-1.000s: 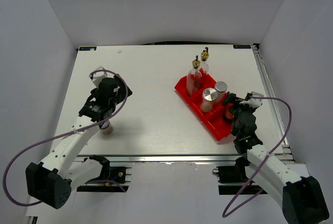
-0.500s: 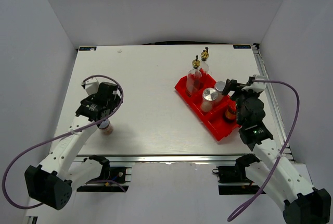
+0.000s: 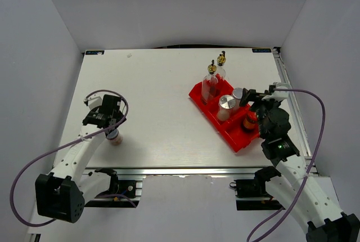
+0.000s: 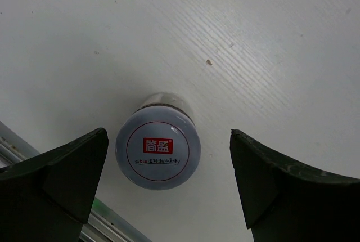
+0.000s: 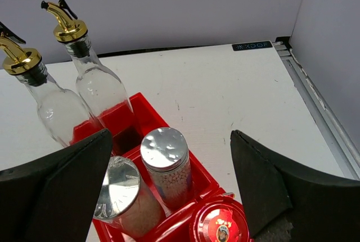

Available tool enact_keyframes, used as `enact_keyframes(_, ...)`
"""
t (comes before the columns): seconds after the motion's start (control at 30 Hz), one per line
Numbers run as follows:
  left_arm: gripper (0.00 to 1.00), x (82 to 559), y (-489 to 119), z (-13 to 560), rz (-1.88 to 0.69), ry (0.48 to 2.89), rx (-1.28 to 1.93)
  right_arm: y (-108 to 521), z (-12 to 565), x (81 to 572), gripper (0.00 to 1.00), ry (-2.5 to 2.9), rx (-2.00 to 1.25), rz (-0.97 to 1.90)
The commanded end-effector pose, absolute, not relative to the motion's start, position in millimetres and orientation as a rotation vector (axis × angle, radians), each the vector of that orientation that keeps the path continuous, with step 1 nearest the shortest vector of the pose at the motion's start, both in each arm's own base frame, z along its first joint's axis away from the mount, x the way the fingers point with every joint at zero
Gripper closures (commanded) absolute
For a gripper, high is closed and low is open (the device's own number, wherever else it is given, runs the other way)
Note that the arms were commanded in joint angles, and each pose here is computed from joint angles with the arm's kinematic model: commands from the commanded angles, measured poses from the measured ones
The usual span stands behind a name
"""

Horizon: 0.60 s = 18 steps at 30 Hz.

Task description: Organize the condiment bottles

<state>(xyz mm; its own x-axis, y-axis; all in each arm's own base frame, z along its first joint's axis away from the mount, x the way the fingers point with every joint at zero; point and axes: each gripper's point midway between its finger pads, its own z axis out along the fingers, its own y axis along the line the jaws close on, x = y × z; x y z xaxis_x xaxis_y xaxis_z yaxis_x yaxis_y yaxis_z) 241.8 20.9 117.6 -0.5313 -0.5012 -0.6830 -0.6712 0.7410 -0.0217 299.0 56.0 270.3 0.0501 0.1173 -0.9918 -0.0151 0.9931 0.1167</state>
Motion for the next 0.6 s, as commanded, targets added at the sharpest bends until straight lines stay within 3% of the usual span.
enact_keyframes(0.0, 0.02, 239.2, 17.5, 104.3, 0.28, 2.287, -0.875, 56.0, 282.8, 298.0, 0.11, 1.483, 0.077, 0.107)
enact_keyframes(0.27, 0.02, 236.4, 12.7, 82.2, 0.266, 2.333, -0.884, 58.3, 281.5, 297.4, 0.11, 1.491, 0.069, 0.118)
enact_keyframes(0.4, 0.17, 236.4, 16.2, 85.9, 0.286, 2.318, -0.881, 55.2, 283.4, 295.1, 0.1, 1.486, 0.083, 0.114)
enact_keyframes(0.57, 0.26, 232.8, 20.3, 82.7, 0.329, 2.327, -0.892, 52.5, 288.8, 289.9, 0.11, 1.465, 0.099, 0.122)
